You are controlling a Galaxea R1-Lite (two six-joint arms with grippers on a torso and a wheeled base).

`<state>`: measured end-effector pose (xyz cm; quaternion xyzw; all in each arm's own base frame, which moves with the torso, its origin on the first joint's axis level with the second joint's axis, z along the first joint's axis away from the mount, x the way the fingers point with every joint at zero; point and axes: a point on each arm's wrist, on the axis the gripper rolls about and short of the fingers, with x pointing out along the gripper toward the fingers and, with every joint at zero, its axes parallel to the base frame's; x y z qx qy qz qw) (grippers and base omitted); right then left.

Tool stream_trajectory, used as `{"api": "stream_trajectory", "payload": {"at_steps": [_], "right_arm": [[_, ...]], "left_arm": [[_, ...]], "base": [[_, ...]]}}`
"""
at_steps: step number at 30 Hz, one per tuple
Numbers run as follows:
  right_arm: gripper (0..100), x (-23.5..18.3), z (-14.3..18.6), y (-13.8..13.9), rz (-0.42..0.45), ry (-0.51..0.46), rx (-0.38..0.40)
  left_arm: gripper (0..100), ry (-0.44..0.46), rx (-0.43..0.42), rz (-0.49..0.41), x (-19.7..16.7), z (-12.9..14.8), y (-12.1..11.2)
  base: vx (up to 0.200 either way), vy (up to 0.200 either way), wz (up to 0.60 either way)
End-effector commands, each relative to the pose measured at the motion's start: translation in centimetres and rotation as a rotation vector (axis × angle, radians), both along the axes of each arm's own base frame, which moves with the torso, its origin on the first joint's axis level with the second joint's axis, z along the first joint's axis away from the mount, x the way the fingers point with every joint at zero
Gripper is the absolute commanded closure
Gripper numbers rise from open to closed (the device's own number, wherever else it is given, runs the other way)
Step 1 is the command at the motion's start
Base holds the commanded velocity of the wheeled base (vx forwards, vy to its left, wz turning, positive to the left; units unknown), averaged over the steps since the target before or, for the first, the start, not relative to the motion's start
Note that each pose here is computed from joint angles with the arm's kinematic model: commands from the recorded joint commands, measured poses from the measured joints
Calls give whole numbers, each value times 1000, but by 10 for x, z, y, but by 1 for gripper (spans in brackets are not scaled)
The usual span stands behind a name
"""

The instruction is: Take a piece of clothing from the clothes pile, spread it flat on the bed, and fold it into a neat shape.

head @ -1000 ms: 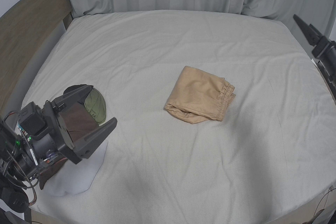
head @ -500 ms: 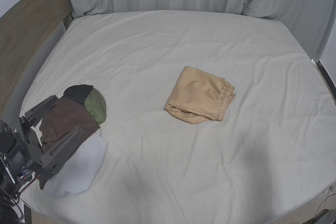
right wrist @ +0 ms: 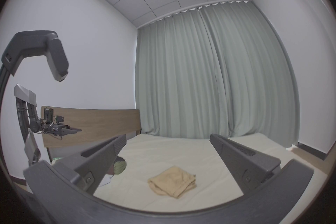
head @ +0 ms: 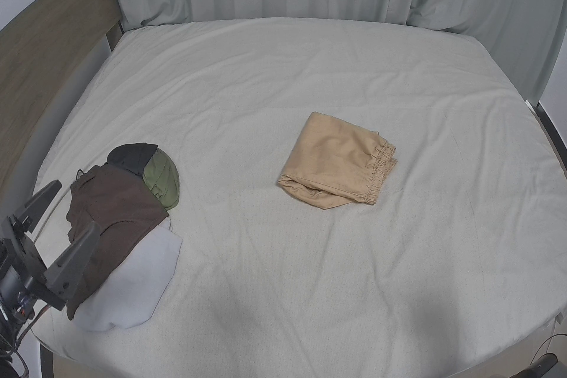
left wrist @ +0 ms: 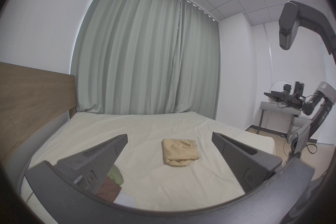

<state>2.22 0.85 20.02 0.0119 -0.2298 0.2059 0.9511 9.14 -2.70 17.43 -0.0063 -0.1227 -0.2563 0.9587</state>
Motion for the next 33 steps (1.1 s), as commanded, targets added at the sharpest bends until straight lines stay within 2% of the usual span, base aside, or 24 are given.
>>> {"api": "stream_trajectory", "payload": {"at_steps": [1, 6, 11, 12, 13, 14, 16, 17, 18, 20, 22, 24, 29, 33], "right_arm": [[0, -44, -31, 3, 26, -32, -12], [0, -61, -53, 4, 57, 5, -29], [0, -60, -67, 3, 87, 62, -30], [0, -54, -86, 3, 83, 130, -37], [0, -54, -87, 3, 80, 136, -38], [0, -51, -95, 2, 30, 182, -78], [0, -48, -104, -1, -96, 250, -104], [0, -47, -105, -1, -129, 262, -104], [0, -46, -111, -4, -233, 316, -96], [0, -45, -119, -6, -314, 404, -83], [0, -44, -123, -7, -391, 449, -66], [0, -44, -125, -8, -425, 474, -53], [0, -44, -125, -8, -422, 477, -32], [0, -44, -125, -8, -420, 477, -32]], "left_arm": [[0, -27, -9, 44, -39, -7, 10], [0, -23, -10, 44, -59, -13, 14], [0, -11, -5, 43, -69, -22, 16], [0, 1, -1, 45, -74, -26, 17], [0, 2, 0, 45, -74, -26, 17], [0, 7, -1, 47, -79, -29, 18], [0, 16, 1, 54, -85, -35, 20], [0, 17, 2, 54, -86, -35, 20], [0, 41, 10, 61, -88, -41, 20], [0, 59, 14, 92, -93, -47, 22], [0, 80, 18, 117, -97, -54, 23], [0, 108, 22, 127, -100, -59, 23], [0, 167, 38, 169, -108, -80, 24], [0, 204, 49, 174, -108, -84, 24]], "base": [[0, 0, 0], [0, 0, 0], [0, 0, 0], [0, 0, 0], [0, 0, 0], [0, 0, 0], [0, 0, 0], [0, 0, 0], [0, 0, 0], [0, 0, 0], [0, 0, 0], [0, 0, 0], [0, 0, 0], [0, 0, 0]]}}
